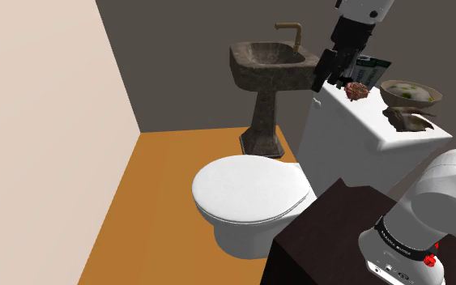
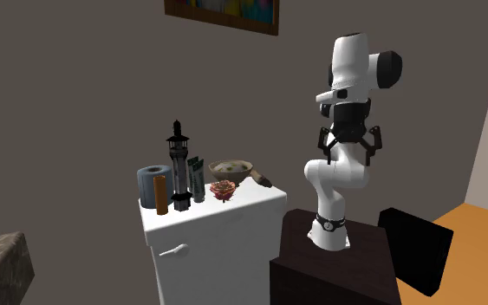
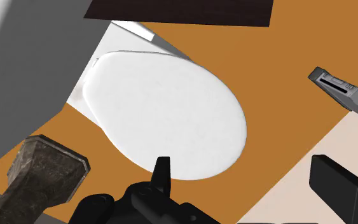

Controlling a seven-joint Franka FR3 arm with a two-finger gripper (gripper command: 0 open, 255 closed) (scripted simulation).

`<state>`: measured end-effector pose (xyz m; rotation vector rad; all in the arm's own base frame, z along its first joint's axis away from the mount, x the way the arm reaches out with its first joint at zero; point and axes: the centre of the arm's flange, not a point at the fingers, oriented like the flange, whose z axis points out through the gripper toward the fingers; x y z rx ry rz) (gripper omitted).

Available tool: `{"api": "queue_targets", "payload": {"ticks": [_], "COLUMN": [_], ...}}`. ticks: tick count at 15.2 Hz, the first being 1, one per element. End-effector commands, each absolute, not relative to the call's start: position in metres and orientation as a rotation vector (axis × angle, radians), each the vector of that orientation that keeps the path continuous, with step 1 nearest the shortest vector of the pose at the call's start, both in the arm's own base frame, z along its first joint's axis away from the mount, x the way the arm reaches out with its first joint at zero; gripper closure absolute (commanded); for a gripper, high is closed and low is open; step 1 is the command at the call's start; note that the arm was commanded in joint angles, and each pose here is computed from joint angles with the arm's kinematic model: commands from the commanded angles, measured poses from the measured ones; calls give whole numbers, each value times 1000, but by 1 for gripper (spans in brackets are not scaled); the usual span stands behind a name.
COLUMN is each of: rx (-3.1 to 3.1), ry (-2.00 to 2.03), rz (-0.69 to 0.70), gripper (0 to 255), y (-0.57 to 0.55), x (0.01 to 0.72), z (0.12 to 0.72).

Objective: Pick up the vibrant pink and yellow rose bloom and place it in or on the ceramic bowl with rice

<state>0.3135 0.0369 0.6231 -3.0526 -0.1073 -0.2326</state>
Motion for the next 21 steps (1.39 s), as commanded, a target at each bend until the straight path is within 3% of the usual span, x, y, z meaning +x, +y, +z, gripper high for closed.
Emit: {"api": "queue_targets", "payload": {"ticks": [1, 21], "rx": [-3053, -2966], "ry": [-107, -261], "rz": [-233, -18], "gripper": [0, 0], "y": [37, -232], "x": [313, 330], "z": [623, 563]}}
